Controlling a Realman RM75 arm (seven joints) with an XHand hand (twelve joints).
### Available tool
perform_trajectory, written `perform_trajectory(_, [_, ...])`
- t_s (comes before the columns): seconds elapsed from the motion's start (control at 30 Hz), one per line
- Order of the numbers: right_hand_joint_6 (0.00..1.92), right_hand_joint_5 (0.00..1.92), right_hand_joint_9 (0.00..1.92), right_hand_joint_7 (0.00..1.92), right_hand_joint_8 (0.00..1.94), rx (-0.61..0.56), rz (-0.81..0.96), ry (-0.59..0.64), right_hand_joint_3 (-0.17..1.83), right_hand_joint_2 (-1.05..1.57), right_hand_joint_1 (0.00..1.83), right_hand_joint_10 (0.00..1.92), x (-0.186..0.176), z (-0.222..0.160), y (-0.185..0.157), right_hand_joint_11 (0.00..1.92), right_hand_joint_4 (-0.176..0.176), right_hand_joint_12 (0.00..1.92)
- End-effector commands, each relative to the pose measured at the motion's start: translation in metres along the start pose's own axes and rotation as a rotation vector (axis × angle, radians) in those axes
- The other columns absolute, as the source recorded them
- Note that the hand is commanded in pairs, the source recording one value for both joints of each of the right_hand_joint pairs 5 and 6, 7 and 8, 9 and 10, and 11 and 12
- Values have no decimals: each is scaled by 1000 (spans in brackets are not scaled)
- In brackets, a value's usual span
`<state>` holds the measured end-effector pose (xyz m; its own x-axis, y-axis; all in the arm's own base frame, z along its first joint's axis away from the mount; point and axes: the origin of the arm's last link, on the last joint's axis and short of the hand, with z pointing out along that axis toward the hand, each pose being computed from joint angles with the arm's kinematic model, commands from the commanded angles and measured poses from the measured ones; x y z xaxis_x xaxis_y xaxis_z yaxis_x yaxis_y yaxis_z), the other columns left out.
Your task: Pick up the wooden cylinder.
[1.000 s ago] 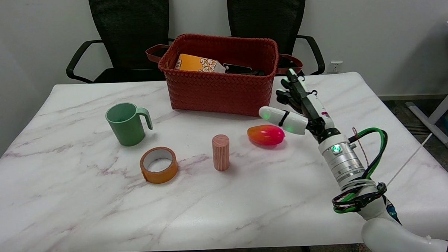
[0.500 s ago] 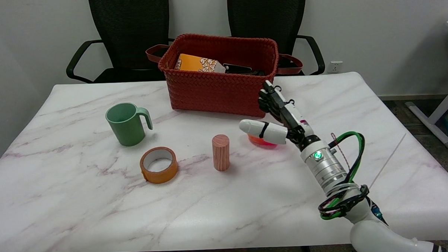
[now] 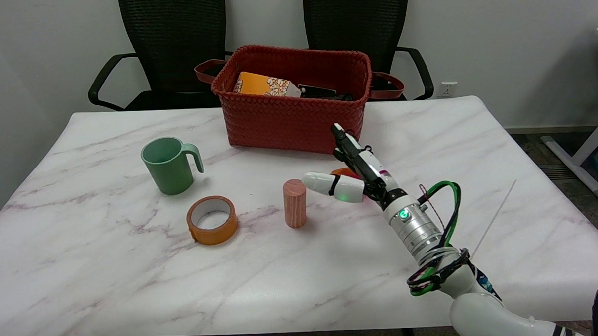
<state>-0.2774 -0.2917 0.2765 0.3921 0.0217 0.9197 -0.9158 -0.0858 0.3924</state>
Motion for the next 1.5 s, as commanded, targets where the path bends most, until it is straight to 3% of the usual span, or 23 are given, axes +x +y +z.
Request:
perform_trajectory(0.03, [0,0,1,0,0,-37,-13,-98,50,716,706,1,-19,16,8,147,0,147])
perform_trajectory(0.6, [0,0,10,0,0,-54,-1,-150,53,589,775,10,-35,17,11,123,0,123])
perform_trajectory(0.7, [0,0,0,0,0,-53,-3,-152,-175,493,858,0,-37,17,11,107,0,107])
perform_trajectory(1.5, [0,0,0,0,0,-21,114,-73,-133,535,829,0,-57,17,8,127,0,127])
